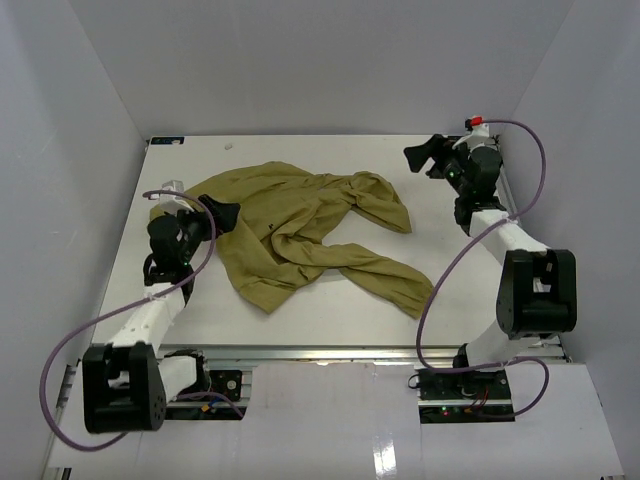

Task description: Zip up the jacket

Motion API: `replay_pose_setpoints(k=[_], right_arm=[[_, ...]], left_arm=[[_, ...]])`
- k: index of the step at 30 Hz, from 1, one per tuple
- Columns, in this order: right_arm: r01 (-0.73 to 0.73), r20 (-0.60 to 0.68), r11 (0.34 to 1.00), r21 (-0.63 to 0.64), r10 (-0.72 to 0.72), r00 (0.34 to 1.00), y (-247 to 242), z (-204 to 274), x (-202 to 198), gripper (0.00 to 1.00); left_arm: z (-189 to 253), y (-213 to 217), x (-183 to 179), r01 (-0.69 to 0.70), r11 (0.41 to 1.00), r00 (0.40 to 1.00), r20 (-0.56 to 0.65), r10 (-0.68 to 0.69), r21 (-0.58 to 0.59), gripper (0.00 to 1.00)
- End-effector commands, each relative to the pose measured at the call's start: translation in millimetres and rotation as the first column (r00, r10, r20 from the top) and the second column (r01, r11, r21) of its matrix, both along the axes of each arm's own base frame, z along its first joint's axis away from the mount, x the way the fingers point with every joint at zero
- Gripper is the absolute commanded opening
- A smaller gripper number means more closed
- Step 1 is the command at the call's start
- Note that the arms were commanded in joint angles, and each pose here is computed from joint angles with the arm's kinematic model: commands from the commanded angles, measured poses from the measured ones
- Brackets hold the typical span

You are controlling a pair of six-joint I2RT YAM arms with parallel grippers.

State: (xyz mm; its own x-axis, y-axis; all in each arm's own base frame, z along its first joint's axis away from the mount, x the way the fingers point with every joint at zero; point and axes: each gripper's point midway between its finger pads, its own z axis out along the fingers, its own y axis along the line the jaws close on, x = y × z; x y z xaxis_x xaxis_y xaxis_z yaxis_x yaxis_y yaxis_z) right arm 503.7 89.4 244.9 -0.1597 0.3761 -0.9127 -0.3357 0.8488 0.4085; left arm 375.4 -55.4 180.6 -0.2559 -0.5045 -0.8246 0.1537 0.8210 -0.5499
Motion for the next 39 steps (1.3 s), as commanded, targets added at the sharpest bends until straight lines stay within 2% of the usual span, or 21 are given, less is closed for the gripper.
replay_pose_setpoints(k=[1,2,5,6,9,11,12,14,16,18,24,28,33,39], right_arm=[[-0.068,-0.050,0.996,-0.066,0.065,0.997,39.6,34.2,-43.6,0.90],[-0.065,-0.113,0.993,-0.097,0.054,0.992,48.0,29.7,-53.1,0.90],[-0.070,-0.174,0.976,-0.206,0.034,0.984,67.3,39.7,-88.5,0.90],[-0.075,-0.230,0.972,-0.225,0.021,0.973,67.1,33.3,-102.0,0.90],[-0.081,-0.260,0.972,-0.221,0.021,0.965,67.0,40.7,-130.8,0.90],[-0.066,-0.263,0.968,-0.244,0.000,0.965,64.9,45.2,-153.0,0.90],[-0.073,-0.268,0.964,-0.255,0.002,0.963,66.1,43.7,-159.4,0.90],[-0.118,-0.292,0.961,-0.251,0.041,0.955,72.3,32.7,-175.9,0.90],[-0.151,-0.321,0.964,-0.219,0.075,0.944,76.4,17.1,-192.8,0.90],[-0.164,-0.327,0.969,-0.184,0.097,0.940,81.2,11.7,-201.7,0.90],[-0.187,-0.254,0.967,-0.171,0.140,0.957,83.7,15.2,-229.8,0.90],[-0.202,-0.215,0.967,-0.154,0.167,0.962,83.0,21.5,-241.3,0.90],[-0.204,-0.163,0.968,-0.145,0.180,0.970,79.7,27.8,-249.7,0.90],[-0.207,-0.143,0.964,-0.167,0.184,0.973,76.9,29.9,-252.8,0.90]], left_arm=[[71.8,12.9,-17.8,-0.113,0.989,0.989,0.107,0.104,0.090,0.98],[84.8,14.1,-24.2,-0.132,0.986,0.985,0.125,0.120,0.097,0.98],[112.6,8.6,-43.2,-0.150,0.981,0.982,0.137,0.133,0.127,0.98],[117.7,17.0,-47.3,-0.198,0.971,0.974,0.139,0.180,0.131,0.98],[125.6,37.7,-61.9,-0.303,0.942,0.949,0.132,0.285,0.146,0.98],[136.2,39.4,-68.2,-0.309,0.938,0.945,0.158,0.285,0.156,0.98],[140.2,33.4,-69.0,-0.278,0.948,0.953,0.165,0.253,0.154,0.98],[138.7,-5.7,-68.9,-0.066,0.990,0.987,0.155,0.046,0.127,0.98],[125.3,-51.3,-76.3,0.189,0.977,0.969,0.143,-0.202,0.099,0.98],[97.9,-75.3,-79.5,0.292,0.954,0.950,0.097,-0.298,0.069,0.98],[70.2,-123.8,-106.5,0.457,0.884,0.880,0.094,-0.465,0.099,0.98],[59.9,-143.8,-126.0,0.513,0.852,0.847,0.102,-0.522,0.104,0.98],[58.6,-152.5,-137.3,0.553,0.828,0.818,0.134,-0.560,0.092,0.98],[64.2,-150.0,-141.2,0.547,0.829,0.810,0.181,-0.559,0.114,0.98]])
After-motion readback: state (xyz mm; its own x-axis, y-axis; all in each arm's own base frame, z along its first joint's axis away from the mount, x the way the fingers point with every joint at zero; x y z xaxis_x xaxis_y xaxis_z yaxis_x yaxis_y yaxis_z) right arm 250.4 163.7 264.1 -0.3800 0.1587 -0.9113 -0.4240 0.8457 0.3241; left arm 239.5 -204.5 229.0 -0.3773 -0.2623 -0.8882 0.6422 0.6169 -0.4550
